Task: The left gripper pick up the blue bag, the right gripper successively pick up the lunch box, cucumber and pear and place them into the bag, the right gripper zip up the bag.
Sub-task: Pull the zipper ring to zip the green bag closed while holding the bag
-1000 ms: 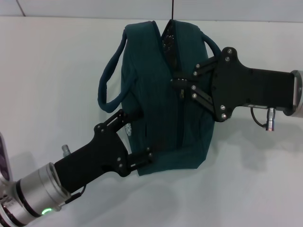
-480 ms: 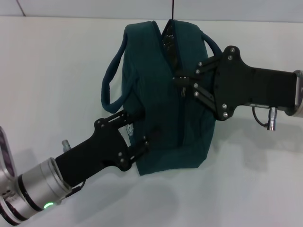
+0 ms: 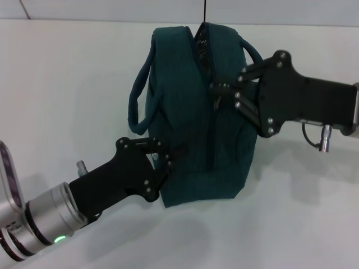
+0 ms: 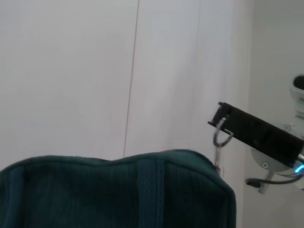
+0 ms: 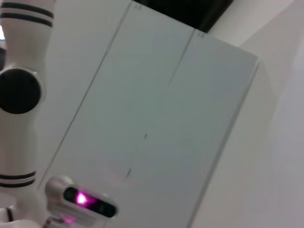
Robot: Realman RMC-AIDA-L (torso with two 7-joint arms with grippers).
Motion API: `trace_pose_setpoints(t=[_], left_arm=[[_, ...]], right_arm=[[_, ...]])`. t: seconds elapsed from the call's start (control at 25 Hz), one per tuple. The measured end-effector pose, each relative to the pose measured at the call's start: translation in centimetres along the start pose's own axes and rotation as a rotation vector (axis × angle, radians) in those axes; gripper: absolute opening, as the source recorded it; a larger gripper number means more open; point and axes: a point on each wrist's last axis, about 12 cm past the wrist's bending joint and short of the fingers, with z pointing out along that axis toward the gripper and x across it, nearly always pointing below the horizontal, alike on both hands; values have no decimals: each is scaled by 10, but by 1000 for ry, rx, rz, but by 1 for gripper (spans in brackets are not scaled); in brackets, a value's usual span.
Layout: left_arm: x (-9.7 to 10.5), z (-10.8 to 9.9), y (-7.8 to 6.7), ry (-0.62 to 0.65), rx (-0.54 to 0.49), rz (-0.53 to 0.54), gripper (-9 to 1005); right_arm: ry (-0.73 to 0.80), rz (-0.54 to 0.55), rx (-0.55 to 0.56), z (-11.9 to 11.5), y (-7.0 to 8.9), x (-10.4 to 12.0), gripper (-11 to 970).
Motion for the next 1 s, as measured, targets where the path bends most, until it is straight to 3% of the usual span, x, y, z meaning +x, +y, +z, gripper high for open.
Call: trace_pose_setpoints(t=[0.04, 0.28, 0.48, 0.8, 1.0], left_arm=[[0, 0, 0, 0, 0, 6, 99], [3, 2, -4, 20, 42, 59, 66], [2, 5, -5, 32, 79, 66, 81], [5, 3, -4, 62, 79, 63, 104], [6, -1, -5, 65, 62, 56, 118]], right_arm=[[-2, 3, 9, 0, 0, 0, 19], [-6, 34, 55, -3, -2, 3, 19], [-5, 43, 67, -4, -3, 3, 19], [54, 53, 192, -11, -13, 11, 19], [68, -7, 233, -17, -11, 14, 19]])
